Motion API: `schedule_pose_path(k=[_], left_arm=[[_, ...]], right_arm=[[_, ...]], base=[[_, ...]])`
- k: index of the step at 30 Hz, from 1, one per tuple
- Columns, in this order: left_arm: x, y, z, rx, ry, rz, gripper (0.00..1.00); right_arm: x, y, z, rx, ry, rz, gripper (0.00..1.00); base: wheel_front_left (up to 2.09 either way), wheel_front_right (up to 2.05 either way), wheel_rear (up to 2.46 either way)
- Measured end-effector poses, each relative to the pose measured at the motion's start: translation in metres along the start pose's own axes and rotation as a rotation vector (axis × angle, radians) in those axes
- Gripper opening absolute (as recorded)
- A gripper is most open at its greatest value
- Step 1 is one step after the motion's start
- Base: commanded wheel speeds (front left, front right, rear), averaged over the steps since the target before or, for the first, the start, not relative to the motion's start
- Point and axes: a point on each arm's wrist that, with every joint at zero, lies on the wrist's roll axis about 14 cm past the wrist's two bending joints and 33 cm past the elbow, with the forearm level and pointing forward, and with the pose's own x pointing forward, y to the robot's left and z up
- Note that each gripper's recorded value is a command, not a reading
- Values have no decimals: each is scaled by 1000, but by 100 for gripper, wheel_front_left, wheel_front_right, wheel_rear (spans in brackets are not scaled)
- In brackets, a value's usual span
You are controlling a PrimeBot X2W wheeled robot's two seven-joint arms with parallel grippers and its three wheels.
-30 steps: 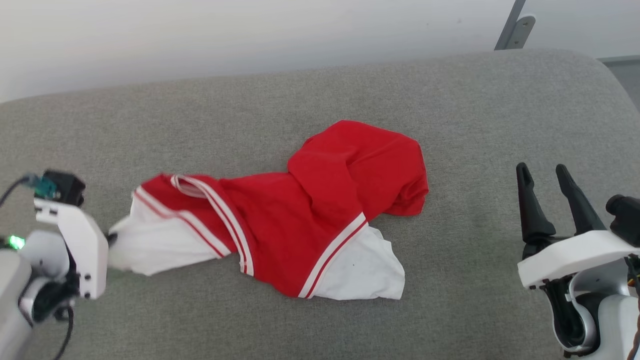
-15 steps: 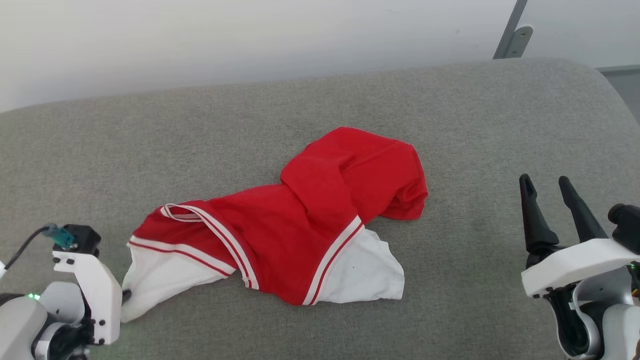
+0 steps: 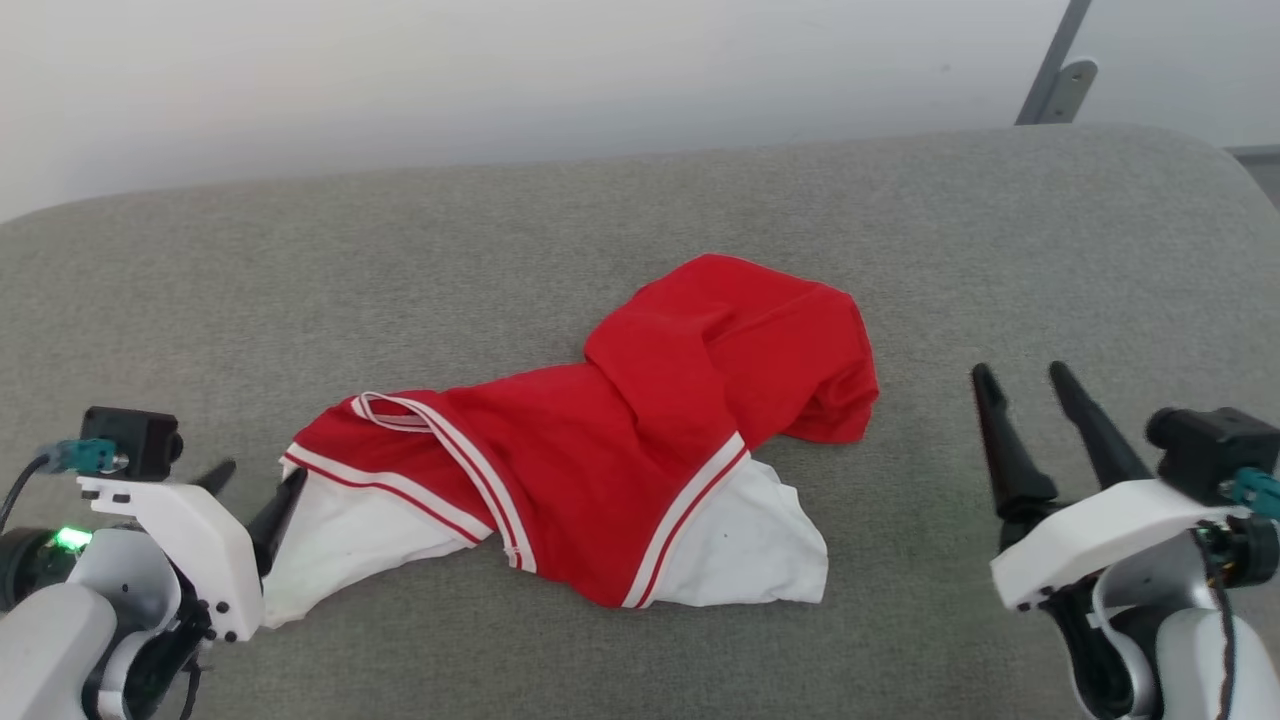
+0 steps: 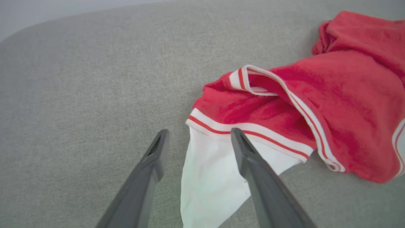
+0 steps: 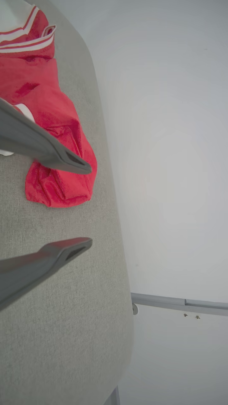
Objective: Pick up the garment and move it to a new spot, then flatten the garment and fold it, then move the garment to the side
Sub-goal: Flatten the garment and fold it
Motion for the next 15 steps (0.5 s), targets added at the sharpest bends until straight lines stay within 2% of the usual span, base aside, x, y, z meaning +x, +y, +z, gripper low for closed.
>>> schedule_pose_path(k=[4,11,15], left_arm=[[-11,-1,20,22,-162,22,100],[-33,3,37,42,-349,83,100],[-49,5,42,41,-447,122,100]], right_arm=[[3,20,-10,-11,44,62,100],[4,57,-39,-47,181,197,100],[-5,81,-70,-85,327,301,100]], base=[[0,0,0],[0,0,0],[0,0,0]])
